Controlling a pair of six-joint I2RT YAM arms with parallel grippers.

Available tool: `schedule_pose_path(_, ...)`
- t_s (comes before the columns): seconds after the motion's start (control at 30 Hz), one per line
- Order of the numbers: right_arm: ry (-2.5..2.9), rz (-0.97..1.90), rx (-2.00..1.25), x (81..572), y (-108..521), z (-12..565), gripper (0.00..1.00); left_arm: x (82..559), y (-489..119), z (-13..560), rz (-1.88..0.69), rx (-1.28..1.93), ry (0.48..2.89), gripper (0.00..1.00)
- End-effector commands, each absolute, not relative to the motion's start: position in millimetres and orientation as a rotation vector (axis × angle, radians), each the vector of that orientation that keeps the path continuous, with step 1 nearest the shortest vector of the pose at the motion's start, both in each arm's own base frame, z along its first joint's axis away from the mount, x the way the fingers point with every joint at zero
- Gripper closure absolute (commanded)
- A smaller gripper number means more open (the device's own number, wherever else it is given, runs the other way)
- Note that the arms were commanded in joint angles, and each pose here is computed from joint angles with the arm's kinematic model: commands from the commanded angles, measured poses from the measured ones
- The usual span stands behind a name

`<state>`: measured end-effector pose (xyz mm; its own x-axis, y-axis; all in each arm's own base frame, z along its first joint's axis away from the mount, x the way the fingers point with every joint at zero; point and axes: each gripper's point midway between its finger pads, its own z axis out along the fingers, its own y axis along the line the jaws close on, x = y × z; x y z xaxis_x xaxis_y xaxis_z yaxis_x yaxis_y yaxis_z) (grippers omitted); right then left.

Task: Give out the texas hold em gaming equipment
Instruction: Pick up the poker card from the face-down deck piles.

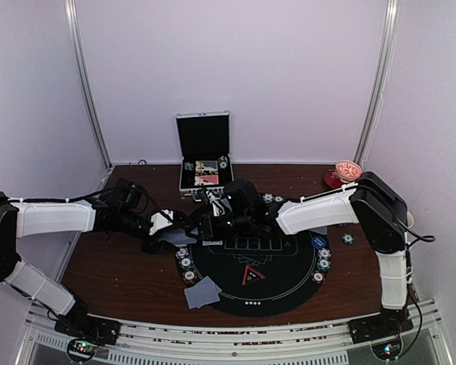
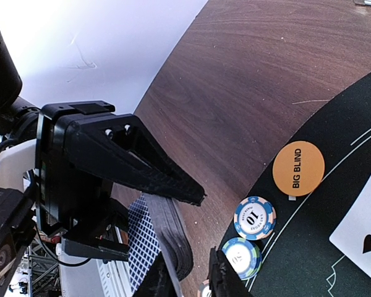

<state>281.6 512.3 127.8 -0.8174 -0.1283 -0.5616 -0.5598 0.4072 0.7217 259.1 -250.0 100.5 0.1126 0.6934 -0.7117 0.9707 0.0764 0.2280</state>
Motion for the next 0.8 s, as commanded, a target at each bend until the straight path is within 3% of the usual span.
schedule_pose_path(0.0,2.294,1.315,-0.547,288,498,122,0.80,261,-254,107,-0.506,1.668,1.608,0.44)
schedule_pose_path(0.23,2.295,1.309,-0.551,285,496,123,1.00,262,-254,107,-0.505,1.667,1.609,0.44)
schedule_pose_path(0.57,2.280,1.211,-0.573,288,476,136,1.00,262,-253,106,-0.504,1.667,1.613,0.44)
schedule_pose_path(0.77,2.247,0.731,-0.547,333,417,152,1.00,268,-253,105,-0.499,1.650,1.629,0.44)
